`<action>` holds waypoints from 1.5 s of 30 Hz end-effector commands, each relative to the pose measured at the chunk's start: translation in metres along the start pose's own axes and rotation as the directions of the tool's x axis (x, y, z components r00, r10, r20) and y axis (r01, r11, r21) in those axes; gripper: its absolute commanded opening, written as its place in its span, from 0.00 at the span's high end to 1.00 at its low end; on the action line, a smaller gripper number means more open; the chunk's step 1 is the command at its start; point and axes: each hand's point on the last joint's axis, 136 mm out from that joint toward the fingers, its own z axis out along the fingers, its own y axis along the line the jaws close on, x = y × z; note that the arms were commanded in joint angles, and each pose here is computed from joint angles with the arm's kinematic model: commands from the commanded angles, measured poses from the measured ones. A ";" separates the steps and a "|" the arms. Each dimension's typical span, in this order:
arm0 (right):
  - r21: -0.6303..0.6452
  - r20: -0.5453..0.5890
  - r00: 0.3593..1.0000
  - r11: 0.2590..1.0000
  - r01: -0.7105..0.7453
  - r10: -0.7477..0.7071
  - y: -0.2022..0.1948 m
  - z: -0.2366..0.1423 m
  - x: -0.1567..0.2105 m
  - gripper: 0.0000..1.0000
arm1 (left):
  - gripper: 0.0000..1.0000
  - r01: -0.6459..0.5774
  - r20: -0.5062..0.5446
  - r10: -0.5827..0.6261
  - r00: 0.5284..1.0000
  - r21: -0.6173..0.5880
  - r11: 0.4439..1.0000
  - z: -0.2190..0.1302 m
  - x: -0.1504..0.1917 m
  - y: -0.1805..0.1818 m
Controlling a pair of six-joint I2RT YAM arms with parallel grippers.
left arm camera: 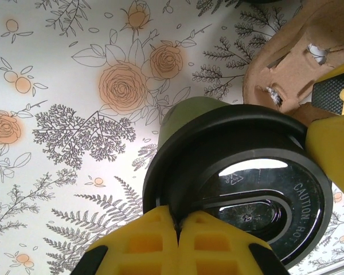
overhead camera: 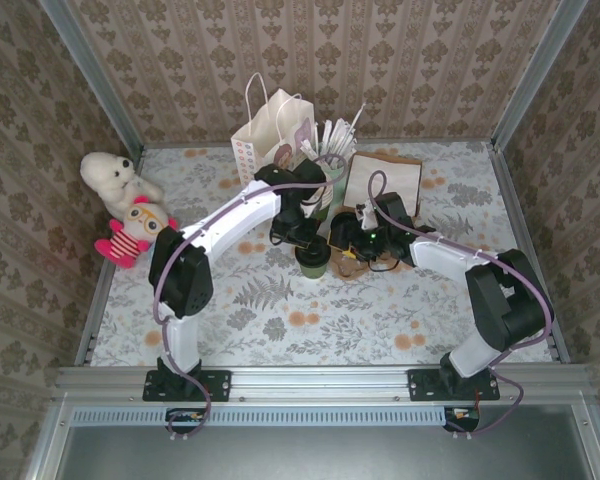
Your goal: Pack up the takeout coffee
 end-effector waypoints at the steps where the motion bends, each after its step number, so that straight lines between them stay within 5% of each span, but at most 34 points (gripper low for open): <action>1: 0.245 -0.070 0.995 0.968 -0.049 0.068 -0.058 0.008 0.038 0.48 | 1.00 0.031 -0.161 -0.023 0.987 0.048 0.998 0.052 0.034 -0.004; 6: 0.286 -0.035 0.999 0.958 -0.020 0.031 -0.055 0.004 0.033 0.47 | 1.00 0.025 -0.234 -0.021 0.972 0.014 1.000 0.060 0.050 0.006; 11: 0.121 0.007 1.000 0.993 -0.016 0.016 -0.008 -0.001 0.008 0.45 | 1.00 0.003 -0.128 0.000 0.992 0.024 1.000 0.029 0.025 0.004; 18: 0.060 0.050 0.999 0.998 -0.024 0.021 0.017 0.001 -0.014 0.44 | 1.00 -0.070 -0.031 0.071 0.997 0.042 0.997 0.002 0.003 -0.005; 30: 0.068 -0.028 0.999 0.997 -0.032 0.034 0.008 0.017 -0.006 0.38 | 1.00 -0.149 -0.027 0.150 0.988 0.049 0.988 -0.005 -0.008 -0.012; 39: 0.148 -0.087 0.990 0.984 -0.097 0.111 -0.027 0.032 0.020 0.37 | 1.00 -0.056 -0.097 0.064 0.993 0.080 0.995 0.035 0.010 -0.011; 45: 0.084 -0.031 0.998 0.995 -0.050 0.053 0.001 0.022 0.001 0.36 | 1.00 -0.036 -0.068 0.039 0.997 0.046 0.998 0.021 0.005 -0.005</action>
